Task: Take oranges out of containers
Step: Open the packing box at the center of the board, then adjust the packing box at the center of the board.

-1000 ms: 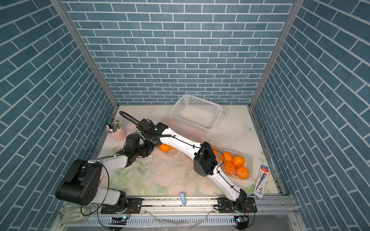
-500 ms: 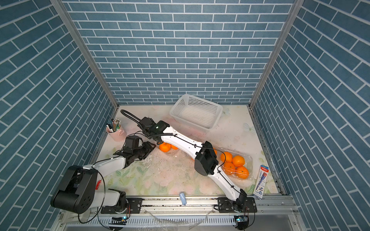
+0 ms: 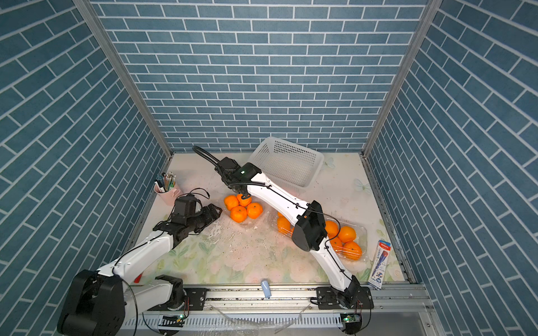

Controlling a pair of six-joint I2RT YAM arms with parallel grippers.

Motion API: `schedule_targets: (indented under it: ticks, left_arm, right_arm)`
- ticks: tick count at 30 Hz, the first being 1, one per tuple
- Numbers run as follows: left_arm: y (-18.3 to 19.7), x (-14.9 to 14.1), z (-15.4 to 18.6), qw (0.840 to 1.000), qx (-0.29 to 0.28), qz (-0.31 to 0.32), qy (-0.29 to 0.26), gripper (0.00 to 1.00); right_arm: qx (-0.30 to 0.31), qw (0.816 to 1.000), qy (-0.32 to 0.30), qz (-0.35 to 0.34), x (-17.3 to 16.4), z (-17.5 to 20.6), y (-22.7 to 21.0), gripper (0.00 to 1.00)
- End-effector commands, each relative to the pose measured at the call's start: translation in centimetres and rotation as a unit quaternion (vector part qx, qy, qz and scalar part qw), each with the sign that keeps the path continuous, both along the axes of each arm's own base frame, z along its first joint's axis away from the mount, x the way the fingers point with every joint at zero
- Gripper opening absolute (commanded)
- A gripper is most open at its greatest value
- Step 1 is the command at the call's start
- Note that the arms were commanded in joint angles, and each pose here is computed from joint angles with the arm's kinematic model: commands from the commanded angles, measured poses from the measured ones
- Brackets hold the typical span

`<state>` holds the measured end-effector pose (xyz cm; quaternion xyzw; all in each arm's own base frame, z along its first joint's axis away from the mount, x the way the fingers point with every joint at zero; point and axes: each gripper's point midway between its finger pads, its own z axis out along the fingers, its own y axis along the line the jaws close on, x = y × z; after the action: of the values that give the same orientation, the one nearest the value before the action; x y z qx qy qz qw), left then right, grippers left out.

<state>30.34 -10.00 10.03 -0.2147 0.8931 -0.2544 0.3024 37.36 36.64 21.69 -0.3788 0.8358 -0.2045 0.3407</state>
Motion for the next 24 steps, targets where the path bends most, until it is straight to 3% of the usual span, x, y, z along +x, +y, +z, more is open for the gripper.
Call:
schedule_targets:
  ticks: [1, 8, 17, 24]
  left_arm:
    - [-0.2, -0.1, 1.9, 0.998, 0.033, -0.043, -0.024, 0.85]
    - [-0.3, 1.0, 4.2, 0.992, 0.078, -0.085, -0.055, 0.9]
    - [-4.7, 6.5, 7.6, 0.965, 0.082, -0.226, -0.103, 0.91]
    - [-7.2, 12.1, 7.7, 0.946, 0.078, -0.281, -0.141, 0.95]
  right_arm:
    - [0.022, 0.999, -0.003, -0.028, -1.1, 2.5, -2.9, 0.64]
    - [0.073, 0.993, 0.004, -0.095, -1.4, 2.4, -7.6, 0.64]
    - [0.163, 0.969, -0.017, -0.185, -2.6, 1.8, -13.3, 0.64]
    - [0.256, 0.951, -0.033, -0.171, -5.0, 2.0, -15.2, 0.69]
